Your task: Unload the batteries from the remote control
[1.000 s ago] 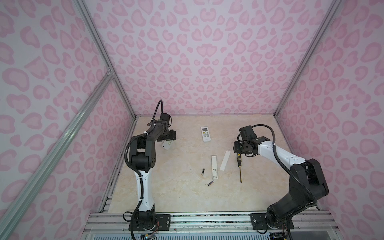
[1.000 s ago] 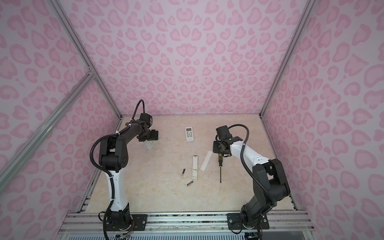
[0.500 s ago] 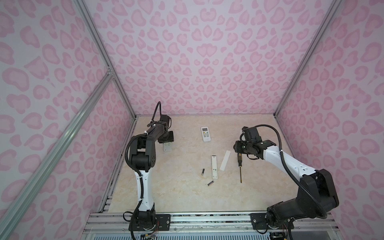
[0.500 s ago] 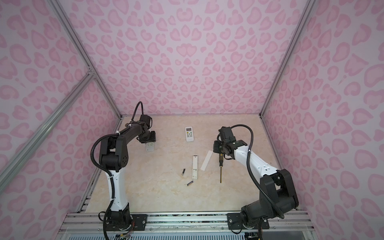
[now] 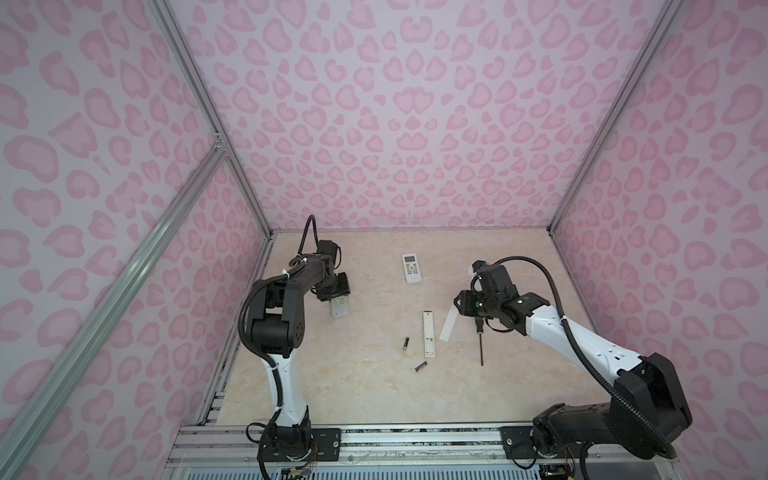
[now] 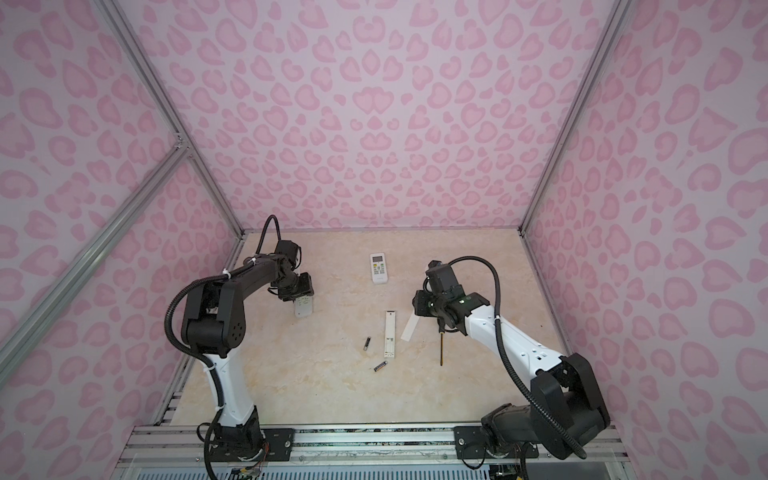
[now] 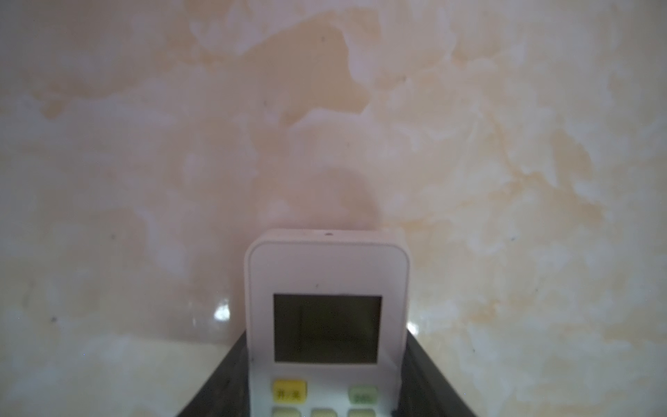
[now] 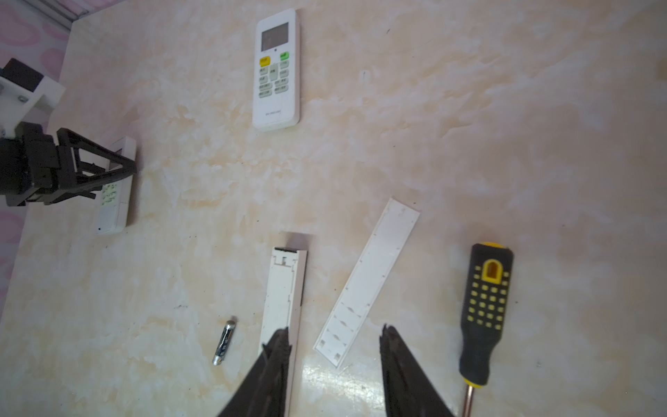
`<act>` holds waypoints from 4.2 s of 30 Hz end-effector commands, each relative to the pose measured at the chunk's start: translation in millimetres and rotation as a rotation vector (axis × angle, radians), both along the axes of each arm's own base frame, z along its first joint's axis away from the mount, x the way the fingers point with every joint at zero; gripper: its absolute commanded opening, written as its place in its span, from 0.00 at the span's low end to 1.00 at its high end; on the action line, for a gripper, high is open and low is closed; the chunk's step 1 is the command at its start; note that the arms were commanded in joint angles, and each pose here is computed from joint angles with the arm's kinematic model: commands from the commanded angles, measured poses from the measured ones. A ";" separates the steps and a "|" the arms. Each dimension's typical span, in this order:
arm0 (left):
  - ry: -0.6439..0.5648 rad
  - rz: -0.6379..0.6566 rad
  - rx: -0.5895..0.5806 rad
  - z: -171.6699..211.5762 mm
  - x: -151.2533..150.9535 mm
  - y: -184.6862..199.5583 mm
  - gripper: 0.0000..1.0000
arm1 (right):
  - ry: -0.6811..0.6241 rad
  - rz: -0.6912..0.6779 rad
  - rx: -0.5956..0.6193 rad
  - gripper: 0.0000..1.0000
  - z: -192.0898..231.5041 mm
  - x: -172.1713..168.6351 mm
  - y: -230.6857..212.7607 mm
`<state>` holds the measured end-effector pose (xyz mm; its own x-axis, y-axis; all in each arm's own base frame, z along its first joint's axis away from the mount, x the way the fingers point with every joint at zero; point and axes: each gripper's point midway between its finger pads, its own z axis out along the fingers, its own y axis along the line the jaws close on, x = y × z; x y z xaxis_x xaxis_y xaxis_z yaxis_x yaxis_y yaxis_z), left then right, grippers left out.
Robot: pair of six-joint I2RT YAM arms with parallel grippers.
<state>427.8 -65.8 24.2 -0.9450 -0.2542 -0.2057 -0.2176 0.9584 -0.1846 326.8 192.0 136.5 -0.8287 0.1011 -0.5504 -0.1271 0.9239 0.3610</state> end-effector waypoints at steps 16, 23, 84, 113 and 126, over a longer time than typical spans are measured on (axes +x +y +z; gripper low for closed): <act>-0.090 0.031 -0.360 40.2 -75.2 -91.4 0.42 | 0.066 0.263 0.265 0.41 -22.3 -51.6 188.7; -0.116 0.011 -0.396 52.0 -87.5 -109.2 0.41 | 0.123 0.283 0.303 0.41 -36.4 -57.6 208.1; -0.279 0.227 -0.533 200.3 -127.1 -61.1 0.59 | -0.540 0.444 -0.658 0.03 16.3 -48.5 200.4; -0.159 0.318 -0.716 176.2 -138.8 -68.6 0.11 | -0.778 0.545 -0.862 0.22 48.5 -95.3 227.0; -0.353 0.196 -0.693 190.1 -117.2 -58.6 0.04 | -0.716 0.425 -0.496 0.53 88.6 -104.9 205.7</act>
<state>299.8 -124.7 202.6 -0.7782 -0.6184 -0.1091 -0.3068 0.5260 -0.7932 221.9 398.1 222.0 -0.1349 -0.6219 -0.7714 -0.5144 0.7094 -0.4819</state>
